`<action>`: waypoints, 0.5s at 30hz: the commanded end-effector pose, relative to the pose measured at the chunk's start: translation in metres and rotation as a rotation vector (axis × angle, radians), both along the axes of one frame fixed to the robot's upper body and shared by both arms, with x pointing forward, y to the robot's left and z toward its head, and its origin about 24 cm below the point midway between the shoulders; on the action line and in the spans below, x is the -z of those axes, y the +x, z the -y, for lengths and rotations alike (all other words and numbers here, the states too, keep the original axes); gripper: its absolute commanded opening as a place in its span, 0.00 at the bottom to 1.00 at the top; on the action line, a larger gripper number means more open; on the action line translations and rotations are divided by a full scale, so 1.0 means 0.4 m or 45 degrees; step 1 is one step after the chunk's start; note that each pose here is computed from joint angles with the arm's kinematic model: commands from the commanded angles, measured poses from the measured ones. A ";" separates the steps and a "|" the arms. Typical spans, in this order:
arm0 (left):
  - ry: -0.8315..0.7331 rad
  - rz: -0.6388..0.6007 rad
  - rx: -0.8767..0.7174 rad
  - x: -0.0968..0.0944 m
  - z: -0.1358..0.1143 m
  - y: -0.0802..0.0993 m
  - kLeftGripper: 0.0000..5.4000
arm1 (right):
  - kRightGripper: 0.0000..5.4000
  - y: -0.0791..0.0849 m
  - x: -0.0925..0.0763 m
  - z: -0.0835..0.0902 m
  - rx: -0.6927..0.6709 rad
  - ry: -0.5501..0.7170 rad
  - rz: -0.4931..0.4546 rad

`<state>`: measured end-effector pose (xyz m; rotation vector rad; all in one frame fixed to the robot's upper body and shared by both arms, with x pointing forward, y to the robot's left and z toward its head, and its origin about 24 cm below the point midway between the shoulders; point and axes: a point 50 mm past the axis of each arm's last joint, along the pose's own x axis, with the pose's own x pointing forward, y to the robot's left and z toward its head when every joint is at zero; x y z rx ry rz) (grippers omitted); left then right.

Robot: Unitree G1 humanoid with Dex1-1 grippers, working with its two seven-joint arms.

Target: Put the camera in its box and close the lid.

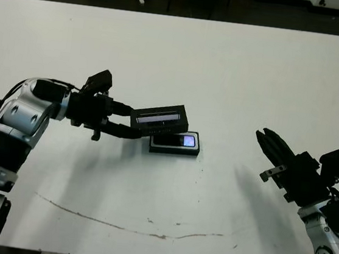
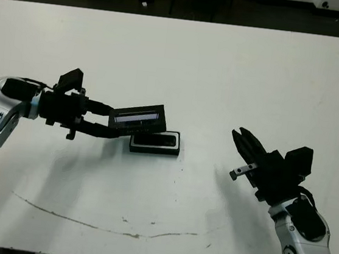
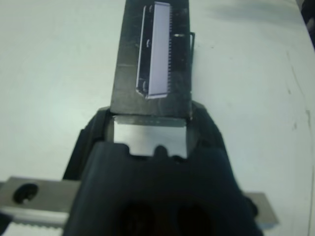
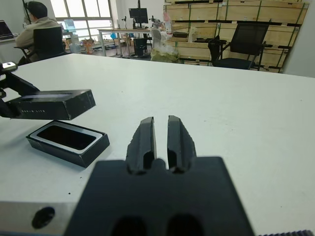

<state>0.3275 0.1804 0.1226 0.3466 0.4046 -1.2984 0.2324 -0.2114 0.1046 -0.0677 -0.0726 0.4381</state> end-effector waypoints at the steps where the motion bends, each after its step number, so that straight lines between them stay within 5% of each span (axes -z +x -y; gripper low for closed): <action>1: 0.000 -0.012 0.011 0.022 0.004 -0.001 0.36 | 0.00 0.000 0.017 0.008 0.017 0.002 -0.028; 15: -0.044 -0.036 0.052 0.074 0.019 -0.014 0.36 | 0.00 -0.003 0.014 0.003 0.025 -0.009 -0.043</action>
